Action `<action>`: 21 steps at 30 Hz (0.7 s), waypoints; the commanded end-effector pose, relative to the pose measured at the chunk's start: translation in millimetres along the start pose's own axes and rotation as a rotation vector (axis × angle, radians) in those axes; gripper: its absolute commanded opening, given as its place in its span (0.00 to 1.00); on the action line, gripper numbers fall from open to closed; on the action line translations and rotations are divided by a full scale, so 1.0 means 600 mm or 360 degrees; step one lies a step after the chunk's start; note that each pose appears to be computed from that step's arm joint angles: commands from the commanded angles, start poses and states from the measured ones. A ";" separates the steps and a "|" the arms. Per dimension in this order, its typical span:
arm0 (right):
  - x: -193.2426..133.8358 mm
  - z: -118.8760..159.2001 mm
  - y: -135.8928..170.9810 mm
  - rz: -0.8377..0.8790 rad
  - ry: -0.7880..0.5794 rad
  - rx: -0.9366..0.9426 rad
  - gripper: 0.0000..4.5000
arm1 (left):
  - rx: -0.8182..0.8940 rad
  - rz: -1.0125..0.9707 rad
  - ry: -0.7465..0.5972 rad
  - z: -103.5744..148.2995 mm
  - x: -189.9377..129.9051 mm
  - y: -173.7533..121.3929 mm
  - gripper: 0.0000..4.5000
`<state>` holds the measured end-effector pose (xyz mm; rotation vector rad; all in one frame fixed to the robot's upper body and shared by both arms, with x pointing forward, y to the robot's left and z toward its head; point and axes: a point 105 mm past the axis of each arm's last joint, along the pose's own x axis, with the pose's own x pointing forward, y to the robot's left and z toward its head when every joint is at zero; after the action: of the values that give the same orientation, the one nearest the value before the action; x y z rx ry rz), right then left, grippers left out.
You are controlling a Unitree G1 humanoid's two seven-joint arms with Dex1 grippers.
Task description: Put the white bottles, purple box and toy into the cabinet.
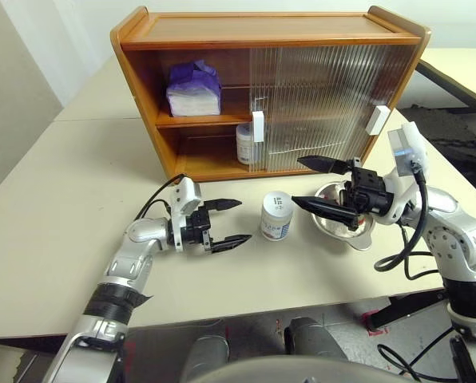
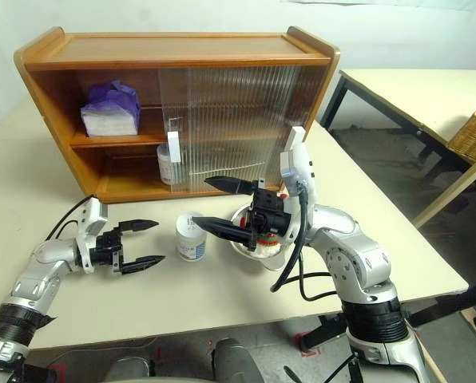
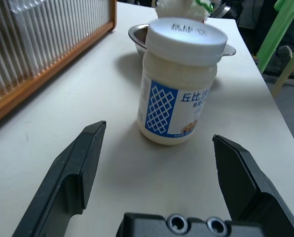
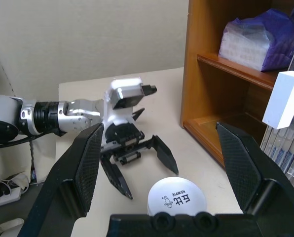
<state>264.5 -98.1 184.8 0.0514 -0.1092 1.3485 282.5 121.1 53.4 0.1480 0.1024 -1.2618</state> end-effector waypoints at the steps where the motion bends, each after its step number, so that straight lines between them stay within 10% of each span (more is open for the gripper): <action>1: 0.000 0.003 0.003 0.0008 0.0013 -0.0009 1.00 | 0.0041 -0.0044 0.0003 0.003 0.017 0.001 0.99; 21: -0.004 0.003 0.006 -0.0029 0.0020 -0.0009 1.00 | 0.0046 -0.0143 -0.0048 0.005 0.077 -0.001 0.99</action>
<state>261.8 -98.1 184.8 0.0429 -0.1027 1.3350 295.9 80.1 53.2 0.1281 0.0490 -1.3408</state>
